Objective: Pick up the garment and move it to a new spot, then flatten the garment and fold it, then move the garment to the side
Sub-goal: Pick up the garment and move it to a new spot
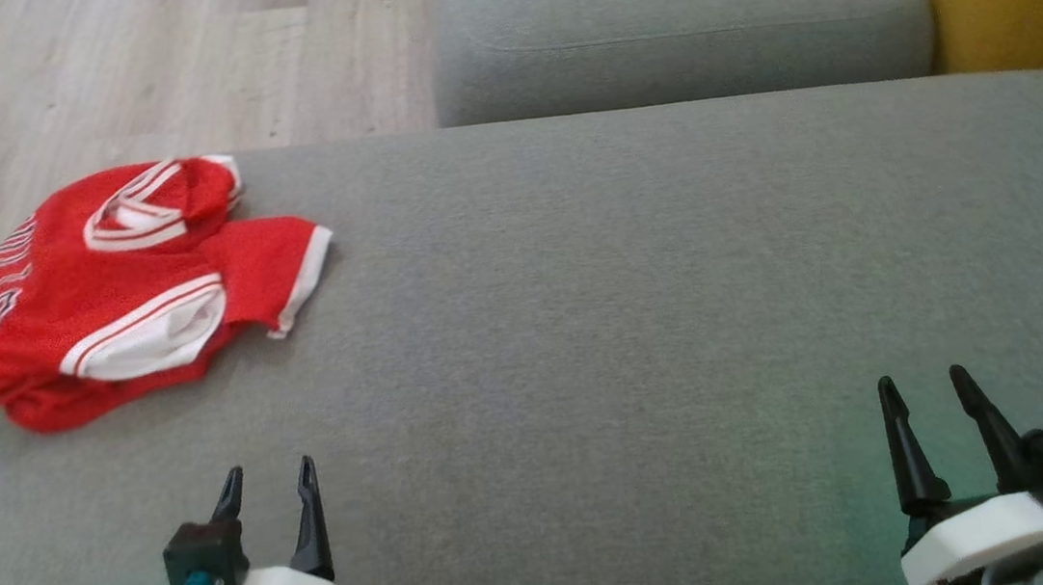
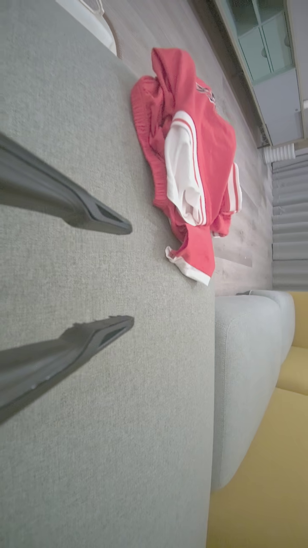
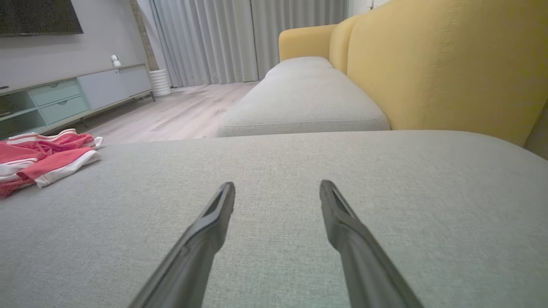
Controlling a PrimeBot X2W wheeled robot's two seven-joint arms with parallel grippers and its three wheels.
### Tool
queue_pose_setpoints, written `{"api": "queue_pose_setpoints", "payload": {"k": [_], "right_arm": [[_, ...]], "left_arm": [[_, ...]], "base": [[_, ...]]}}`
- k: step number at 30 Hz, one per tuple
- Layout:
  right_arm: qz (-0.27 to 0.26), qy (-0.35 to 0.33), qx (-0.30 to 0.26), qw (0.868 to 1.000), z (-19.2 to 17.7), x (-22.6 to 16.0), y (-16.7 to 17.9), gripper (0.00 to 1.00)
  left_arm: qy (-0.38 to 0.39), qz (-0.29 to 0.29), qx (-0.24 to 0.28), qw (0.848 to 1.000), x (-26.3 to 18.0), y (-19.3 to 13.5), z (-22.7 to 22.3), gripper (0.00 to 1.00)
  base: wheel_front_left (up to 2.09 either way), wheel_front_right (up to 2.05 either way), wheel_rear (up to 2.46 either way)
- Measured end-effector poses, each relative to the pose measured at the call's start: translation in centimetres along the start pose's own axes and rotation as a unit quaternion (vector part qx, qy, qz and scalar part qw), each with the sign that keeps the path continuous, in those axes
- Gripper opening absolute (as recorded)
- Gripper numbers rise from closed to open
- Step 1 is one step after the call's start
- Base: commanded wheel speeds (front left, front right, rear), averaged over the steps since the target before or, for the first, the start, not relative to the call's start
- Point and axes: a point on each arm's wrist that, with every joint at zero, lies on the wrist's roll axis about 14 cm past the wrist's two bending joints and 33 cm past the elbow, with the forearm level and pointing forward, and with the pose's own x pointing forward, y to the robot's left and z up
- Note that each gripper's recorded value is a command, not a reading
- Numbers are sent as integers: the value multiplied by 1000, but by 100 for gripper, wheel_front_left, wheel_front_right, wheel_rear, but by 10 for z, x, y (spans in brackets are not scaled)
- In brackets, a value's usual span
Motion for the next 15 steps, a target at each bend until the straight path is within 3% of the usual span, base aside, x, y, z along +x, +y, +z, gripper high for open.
{"api": "queue_pose_setpoints", "payload": {"k": [5,15], "right_arm": [[36,3,-4,999,0,13,21,100],[153,15,-6,988,-5,35,98,100]], "left_arm": [[-11,31,-9,999,-8,17,5,100],[-19,123,-39,991,-40,68,4,100]], "base": [[0,0,0],[0,0,0]]}}
